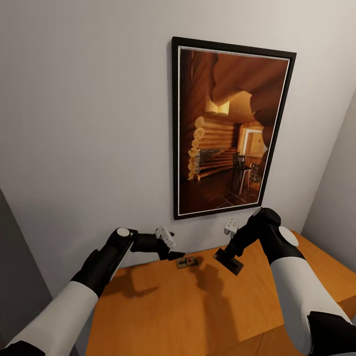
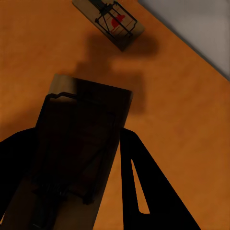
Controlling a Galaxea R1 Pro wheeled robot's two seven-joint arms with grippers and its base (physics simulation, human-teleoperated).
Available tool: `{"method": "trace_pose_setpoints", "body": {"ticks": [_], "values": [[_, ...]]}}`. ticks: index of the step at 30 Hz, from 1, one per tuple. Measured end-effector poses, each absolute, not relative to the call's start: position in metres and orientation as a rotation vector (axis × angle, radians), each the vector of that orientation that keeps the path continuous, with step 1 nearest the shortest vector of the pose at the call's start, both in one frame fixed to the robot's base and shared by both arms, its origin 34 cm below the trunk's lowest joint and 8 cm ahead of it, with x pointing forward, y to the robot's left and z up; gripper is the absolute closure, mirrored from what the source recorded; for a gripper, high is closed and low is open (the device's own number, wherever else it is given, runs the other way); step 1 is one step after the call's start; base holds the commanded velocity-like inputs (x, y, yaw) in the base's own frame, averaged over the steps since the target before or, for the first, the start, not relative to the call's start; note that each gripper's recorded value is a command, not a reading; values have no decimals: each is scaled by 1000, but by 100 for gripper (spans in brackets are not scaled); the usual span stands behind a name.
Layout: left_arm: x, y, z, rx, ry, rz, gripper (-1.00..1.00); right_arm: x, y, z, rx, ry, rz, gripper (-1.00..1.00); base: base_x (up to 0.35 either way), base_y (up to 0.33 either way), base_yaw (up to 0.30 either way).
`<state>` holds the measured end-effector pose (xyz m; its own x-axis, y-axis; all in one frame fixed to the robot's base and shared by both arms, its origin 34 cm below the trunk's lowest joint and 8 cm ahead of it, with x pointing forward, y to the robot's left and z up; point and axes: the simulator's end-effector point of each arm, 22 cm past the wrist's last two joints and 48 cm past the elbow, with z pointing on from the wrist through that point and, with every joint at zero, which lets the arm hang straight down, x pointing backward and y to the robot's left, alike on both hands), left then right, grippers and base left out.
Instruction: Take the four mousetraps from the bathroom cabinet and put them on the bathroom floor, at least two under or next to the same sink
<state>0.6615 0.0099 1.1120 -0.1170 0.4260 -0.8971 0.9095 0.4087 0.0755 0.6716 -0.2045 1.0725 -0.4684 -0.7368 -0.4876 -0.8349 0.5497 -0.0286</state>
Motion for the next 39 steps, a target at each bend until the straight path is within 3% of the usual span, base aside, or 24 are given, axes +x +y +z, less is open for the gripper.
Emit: {"method": "trace_pose_setpoints", "body": {"ticks": [39], "values": [[662,10,1122,1176,1701,-627,-100,672,-205,1073,-1273,2341,296,100,0,-36,0]]}}
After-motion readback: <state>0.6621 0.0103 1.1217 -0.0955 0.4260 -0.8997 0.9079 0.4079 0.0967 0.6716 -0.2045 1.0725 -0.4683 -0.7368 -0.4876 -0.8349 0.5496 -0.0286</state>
